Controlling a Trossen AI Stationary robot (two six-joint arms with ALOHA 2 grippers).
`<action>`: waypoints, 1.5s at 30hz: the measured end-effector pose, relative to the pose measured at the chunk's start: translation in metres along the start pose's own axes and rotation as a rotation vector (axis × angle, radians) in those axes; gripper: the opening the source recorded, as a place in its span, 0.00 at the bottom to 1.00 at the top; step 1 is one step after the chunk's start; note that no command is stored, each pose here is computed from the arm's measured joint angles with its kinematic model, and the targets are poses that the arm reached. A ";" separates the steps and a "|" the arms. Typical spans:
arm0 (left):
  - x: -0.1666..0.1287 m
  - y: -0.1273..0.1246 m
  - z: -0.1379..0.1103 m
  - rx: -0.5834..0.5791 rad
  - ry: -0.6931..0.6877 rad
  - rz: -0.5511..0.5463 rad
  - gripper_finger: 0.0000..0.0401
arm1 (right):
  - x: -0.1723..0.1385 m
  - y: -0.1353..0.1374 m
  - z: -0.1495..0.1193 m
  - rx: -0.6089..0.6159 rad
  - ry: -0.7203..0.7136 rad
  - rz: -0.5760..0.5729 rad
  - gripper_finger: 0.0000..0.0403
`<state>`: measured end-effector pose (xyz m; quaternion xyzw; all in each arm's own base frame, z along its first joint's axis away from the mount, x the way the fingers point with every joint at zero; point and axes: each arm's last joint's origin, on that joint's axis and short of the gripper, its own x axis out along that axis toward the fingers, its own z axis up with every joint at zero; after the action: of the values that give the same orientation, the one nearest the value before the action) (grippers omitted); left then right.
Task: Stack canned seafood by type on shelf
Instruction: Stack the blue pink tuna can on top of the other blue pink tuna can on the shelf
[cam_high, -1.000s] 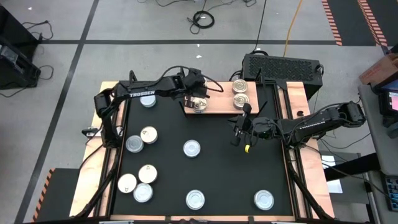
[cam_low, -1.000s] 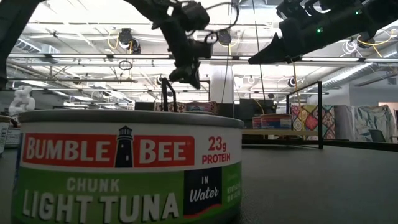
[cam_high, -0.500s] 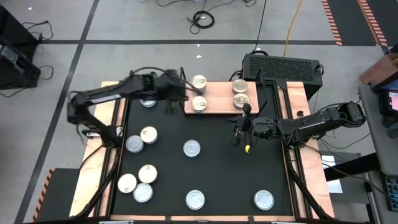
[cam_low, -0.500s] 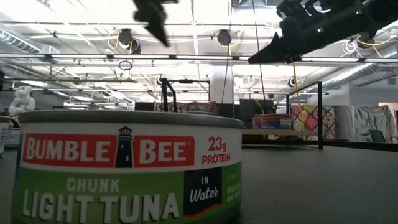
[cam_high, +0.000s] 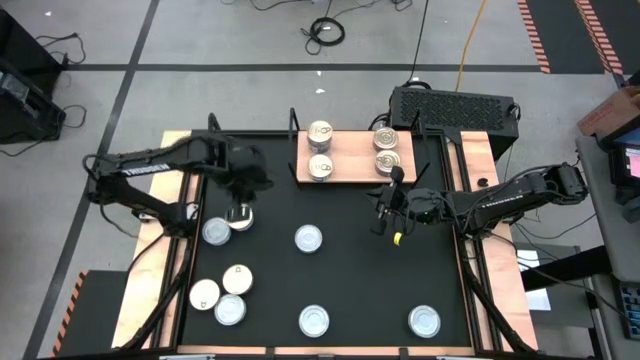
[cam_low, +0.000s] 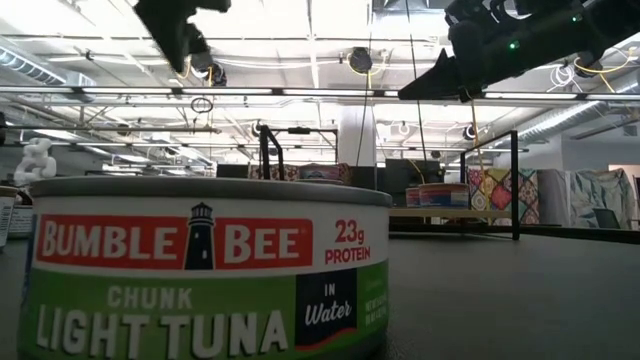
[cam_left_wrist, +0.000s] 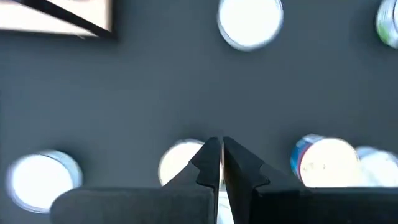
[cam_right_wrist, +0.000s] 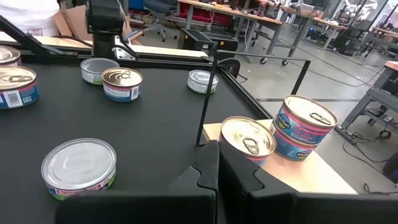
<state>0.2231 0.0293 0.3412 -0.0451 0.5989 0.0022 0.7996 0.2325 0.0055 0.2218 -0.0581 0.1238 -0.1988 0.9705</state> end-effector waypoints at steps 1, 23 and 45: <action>0.007 -0.004 -0.002 0.008 0.029 -0.004 0.06 | 0.000 0.000 0.000 0.006 0.000 0.000 0.00; 0.101 -0.055 -0.017 -0.287 0.117 0.127 0.49 | 0.000 0.000 0.000 -0.026 0.002 0.001 0.00; 0.176 -0.048 -0.013 -0.481 0.344 0.528 0.49 | 0.000 0.000 0.000 -0.074 0.002 -0.001 0.00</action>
<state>0.2629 -0.0289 0.1727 -0.0755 0.6975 0.3403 0.6261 0.2324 0.0054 0.2215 -0.0940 0.1321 -0.1946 0.9674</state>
